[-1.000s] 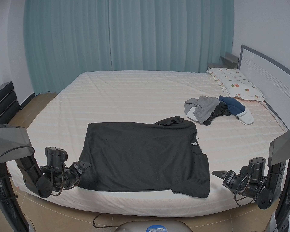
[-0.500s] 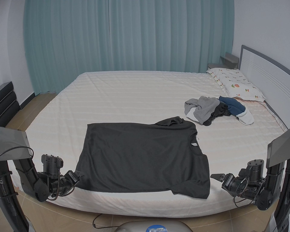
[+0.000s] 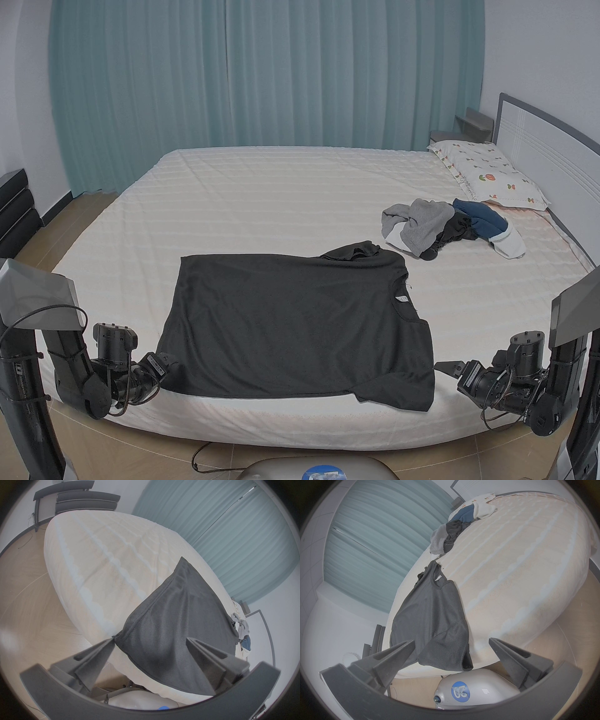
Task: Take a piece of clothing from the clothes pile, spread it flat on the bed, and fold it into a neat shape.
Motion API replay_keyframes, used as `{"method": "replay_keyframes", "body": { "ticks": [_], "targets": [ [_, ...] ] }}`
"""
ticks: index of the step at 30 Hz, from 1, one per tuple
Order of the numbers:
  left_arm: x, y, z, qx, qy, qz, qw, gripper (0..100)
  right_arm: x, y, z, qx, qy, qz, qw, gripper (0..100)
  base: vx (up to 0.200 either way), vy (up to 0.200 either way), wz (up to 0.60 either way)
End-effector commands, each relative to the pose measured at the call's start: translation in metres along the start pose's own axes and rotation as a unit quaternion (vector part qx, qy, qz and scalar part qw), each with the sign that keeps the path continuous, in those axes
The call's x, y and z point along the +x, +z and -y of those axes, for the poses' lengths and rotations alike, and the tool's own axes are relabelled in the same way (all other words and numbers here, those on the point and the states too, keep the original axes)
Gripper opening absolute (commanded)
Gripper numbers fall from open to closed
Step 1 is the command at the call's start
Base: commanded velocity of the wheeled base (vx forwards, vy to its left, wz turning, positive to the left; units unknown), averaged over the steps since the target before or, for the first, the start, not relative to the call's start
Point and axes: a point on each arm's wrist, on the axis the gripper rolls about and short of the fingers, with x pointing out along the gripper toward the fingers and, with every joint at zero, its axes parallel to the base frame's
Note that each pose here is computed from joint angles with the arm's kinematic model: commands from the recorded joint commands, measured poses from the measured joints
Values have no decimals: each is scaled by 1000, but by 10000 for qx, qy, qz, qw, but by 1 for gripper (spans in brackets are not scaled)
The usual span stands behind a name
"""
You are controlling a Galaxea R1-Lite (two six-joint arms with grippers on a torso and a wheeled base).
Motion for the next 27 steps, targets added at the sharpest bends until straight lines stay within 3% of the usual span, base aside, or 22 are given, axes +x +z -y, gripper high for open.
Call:
{"method": "replay_keyframes", "body": {
  "ticks": [1,10,19,27],
  "targets": [
    [9,-6,-7,1,149,-116,9998,0,1,0,0,-3,16,11,10000,100,0,0,0],
    [5,5,-16,-126,330,60,9994,0,0,0,0,-4,17,22,10000,100,0,0,0],
    [-13,5,-21,394,608,263,9970,0,1,0,-1,-17,27,22,10000,100,0,0,0],
    [-21,-5,-27,759,820,123,9937,0,8,-14,-10,-243,191,-245,9992,100,0,0,0]
  ]
}}
